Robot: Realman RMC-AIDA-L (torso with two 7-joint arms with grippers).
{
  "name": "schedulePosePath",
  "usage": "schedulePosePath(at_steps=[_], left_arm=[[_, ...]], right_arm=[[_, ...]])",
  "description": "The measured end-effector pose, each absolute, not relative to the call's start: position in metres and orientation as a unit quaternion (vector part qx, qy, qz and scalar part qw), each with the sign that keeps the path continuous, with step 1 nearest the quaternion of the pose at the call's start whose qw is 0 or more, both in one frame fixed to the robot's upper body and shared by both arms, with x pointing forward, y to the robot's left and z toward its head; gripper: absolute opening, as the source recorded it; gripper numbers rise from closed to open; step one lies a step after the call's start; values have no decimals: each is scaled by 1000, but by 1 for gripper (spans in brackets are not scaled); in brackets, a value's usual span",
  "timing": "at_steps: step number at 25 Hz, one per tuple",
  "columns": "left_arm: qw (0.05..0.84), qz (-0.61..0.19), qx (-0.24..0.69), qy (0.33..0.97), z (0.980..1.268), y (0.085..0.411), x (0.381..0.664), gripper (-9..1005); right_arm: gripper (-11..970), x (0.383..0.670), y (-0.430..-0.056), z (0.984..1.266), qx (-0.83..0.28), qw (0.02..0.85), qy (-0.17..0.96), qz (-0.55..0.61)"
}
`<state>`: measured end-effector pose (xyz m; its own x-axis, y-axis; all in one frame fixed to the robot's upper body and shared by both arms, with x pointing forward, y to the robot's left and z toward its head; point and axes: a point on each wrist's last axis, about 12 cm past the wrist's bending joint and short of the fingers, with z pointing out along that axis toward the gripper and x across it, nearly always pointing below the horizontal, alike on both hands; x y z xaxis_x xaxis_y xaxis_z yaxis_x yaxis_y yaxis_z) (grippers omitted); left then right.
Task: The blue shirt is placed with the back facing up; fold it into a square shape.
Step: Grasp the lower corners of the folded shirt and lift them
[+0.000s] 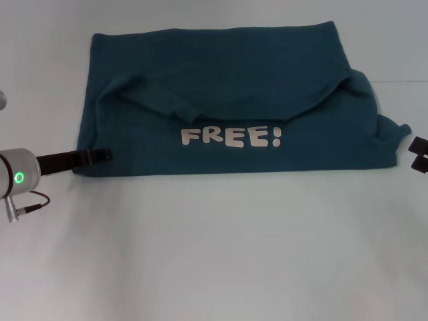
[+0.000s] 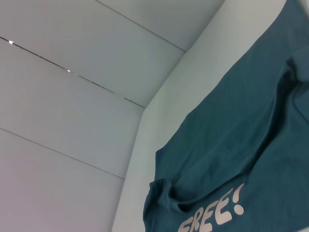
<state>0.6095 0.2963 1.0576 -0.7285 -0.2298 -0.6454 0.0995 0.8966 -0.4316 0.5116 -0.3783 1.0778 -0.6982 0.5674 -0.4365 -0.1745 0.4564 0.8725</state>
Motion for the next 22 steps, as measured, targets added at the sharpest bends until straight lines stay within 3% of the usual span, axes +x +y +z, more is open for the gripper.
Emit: schedulePosePath(at_steps=[10,21,22], left_arm=[[360,-237,-33,902,1060,294,609,453],[359,-241,-36,901,1062,300,606,33],[358,-245,-36,900,1063,300,606,30]], right_arm=[[664,511,-379,1078,128,367,770,505],[662,511,-381,1079,117,358,781,499],[662,512,-383,1080,110,353,788,492]])
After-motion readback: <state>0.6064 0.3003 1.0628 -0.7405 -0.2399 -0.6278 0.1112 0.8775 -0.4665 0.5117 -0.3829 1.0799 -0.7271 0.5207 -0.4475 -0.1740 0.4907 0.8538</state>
